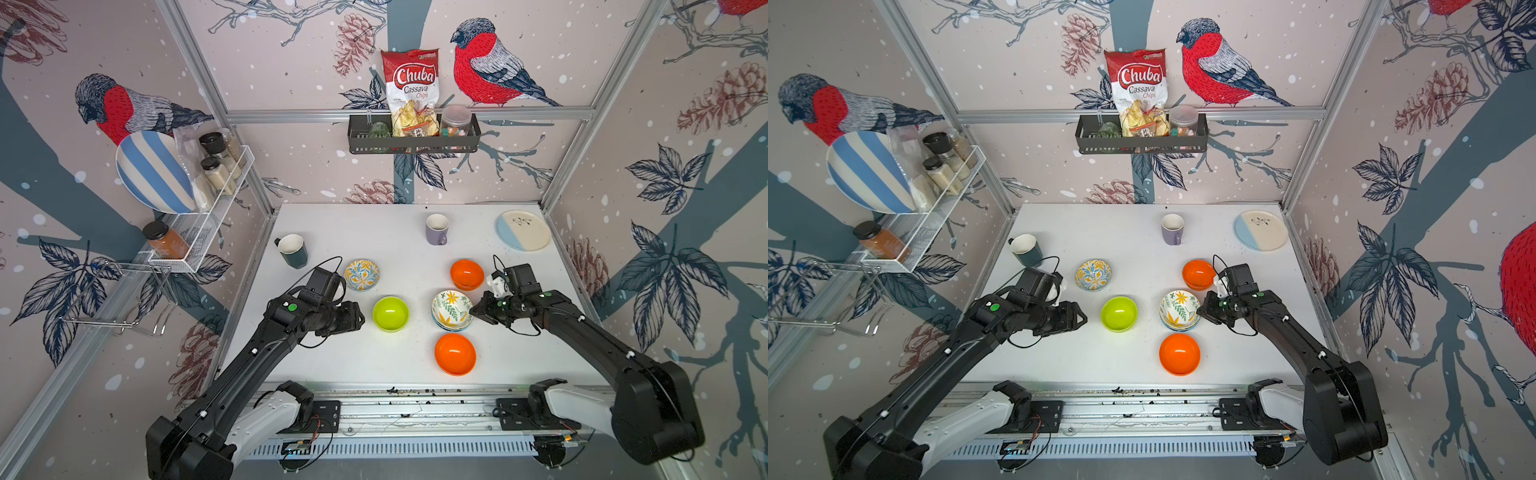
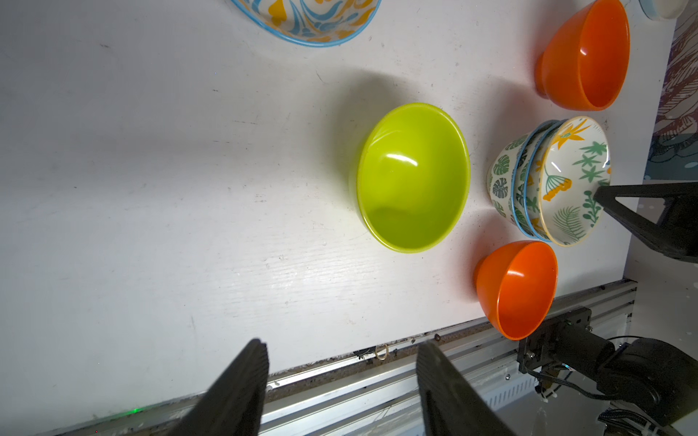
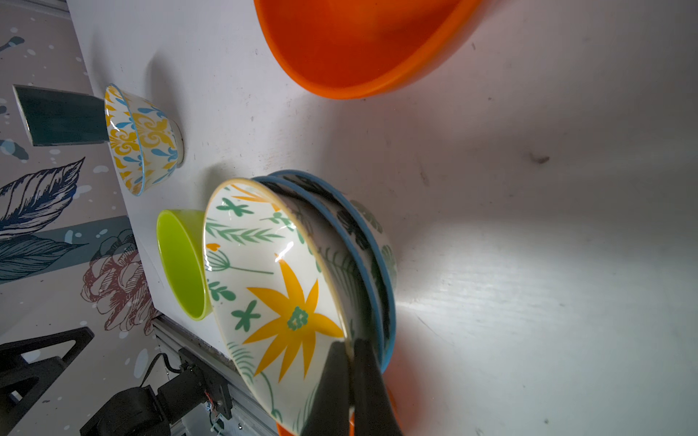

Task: Stack the bowls
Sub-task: Place the bowl on the bowl.

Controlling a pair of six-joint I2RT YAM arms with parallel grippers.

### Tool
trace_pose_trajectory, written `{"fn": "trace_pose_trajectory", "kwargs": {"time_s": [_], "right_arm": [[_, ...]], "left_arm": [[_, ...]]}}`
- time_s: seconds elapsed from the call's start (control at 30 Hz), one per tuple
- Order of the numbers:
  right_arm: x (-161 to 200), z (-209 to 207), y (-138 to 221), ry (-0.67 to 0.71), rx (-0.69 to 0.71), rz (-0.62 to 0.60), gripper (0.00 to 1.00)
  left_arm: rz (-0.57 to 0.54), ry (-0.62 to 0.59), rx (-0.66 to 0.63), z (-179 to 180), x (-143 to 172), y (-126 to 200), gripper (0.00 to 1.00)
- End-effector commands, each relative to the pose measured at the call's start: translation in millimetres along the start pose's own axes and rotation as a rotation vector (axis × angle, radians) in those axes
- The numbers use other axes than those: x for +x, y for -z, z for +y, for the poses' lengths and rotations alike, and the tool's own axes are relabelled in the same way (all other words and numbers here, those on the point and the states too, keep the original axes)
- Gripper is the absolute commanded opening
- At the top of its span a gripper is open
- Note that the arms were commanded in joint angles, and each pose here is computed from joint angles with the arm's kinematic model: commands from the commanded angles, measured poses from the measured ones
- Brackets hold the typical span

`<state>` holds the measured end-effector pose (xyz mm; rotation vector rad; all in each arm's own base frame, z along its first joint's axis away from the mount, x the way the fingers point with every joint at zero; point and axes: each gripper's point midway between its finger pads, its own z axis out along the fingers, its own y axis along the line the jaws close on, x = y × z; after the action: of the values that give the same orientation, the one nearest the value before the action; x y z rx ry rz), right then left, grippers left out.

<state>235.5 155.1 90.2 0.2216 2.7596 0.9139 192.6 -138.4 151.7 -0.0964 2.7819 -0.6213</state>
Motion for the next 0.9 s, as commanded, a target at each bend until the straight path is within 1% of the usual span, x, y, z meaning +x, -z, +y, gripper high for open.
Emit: {"fn": "trace_pose_trajectory", "kwargs": {"time_s": [0.0, 0.87], "right_arm": [[-2.3, 3.7, -0.4, 0.015, -0.018, -0.006, 0.0], [-0.9, 6.4, -2.3, 0.005, -0.035, 0.013, 0.0]], "left_arm": [[0.004, -0.007, 0.011, -1.6, 1.0, 0.5, 0.65], [0.009, -0.01, 0.007, -1.9, 1.7, -1.0, 0.65]]}}
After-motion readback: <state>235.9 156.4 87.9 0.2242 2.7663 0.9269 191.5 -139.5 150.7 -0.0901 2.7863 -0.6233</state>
